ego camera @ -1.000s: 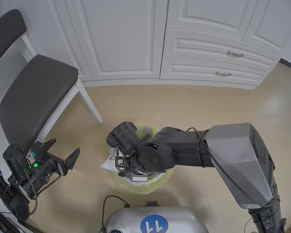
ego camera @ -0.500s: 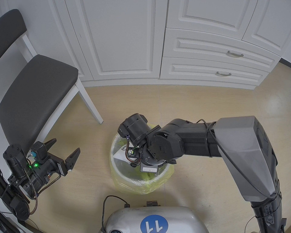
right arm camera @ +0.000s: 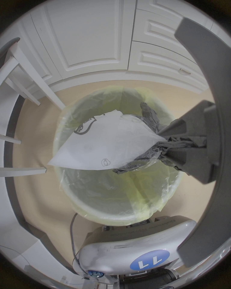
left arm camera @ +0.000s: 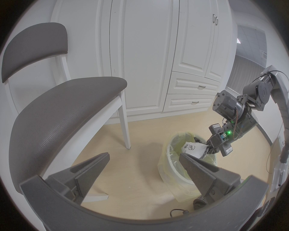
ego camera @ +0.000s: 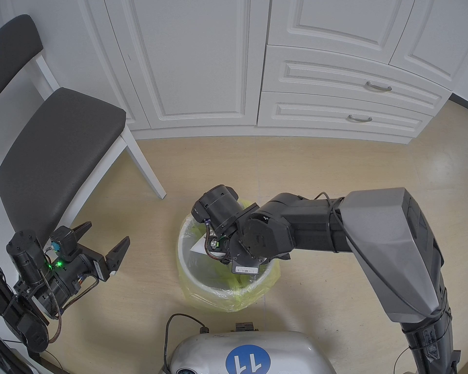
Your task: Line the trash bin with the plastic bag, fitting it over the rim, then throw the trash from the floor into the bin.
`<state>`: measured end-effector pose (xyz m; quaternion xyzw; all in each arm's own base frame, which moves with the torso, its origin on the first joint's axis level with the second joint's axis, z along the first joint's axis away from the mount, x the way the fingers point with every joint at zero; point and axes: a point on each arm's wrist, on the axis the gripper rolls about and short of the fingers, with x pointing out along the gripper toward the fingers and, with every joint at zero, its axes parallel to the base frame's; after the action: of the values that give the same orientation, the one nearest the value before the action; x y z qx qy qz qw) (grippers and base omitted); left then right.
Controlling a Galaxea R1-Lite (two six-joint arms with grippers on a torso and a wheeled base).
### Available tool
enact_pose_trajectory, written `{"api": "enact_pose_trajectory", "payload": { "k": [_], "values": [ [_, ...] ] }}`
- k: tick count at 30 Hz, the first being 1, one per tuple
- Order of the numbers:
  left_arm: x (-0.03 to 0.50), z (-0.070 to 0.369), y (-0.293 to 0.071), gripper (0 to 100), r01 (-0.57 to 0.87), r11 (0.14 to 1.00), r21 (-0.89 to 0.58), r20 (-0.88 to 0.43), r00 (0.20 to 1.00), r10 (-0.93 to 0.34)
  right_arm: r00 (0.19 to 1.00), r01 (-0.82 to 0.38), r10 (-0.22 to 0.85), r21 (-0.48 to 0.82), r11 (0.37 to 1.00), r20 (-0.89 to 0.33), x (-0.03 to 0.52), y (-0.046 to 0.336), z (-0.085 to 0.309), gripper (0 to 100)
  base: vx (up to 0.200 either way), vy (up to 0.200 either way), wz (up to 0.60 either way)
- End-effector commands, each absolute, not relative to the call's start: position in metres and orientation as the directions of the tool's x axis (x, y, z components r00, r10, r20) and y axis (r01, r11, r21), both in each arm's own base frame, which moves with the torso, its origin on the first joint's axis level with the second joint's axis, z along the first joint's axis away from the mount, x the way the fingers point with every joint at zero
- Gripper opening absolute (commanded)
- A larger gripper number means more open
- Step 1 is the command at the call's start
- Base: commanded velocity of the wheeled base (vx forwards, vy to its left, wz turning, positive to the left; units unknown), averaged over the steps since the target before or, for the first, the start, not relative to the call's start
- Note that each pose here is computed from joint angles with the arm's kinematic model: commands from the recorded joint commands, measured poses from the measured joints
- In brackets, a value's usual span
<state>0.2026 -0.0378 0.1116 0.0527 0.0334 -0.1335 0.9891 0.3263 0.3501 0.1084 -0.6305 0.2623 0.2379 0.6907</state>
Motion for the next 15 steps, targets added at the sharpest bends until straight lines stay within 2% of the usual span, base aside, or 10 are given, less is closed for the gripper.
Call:
{"api": "enact_pose_trajectory", "payload": {
  "k": [1, 10, 15],
  "values": [
    [0.2028, 0.1111, -0.0379, 100, 0.267, 0.959, 0.095, -0.082, 0.962, -0.260, 0.755, -0.652, -0.025, -0.754, 0.082, -0.656, 0.3260, 0.3511, 0.1047, 0, 0.000, 0.000, 0.00],
    [0.2028, 0.1111, -0.0379, 100, 0.267, 0.959, 0.095, -0.082, 0.962, -0.260, 0.785, -0.609, -0.101, -0.791, 0.053, -0.611, 0.3259, 0.3539, 0.0968, 0, 0.000, 0.000, 0.00],
    [0.2033, 0.1111, -0.0379, 100, 0.267, 0.959, 0.095, -0.082, 0.962, -0.260, 0.791, -0.605, -0.100, -0.796, 0.026, -0.604, 0.3241, 0.3561, 0.0972, 0, 0.000, 0.000, 0.00]
  ]
}}
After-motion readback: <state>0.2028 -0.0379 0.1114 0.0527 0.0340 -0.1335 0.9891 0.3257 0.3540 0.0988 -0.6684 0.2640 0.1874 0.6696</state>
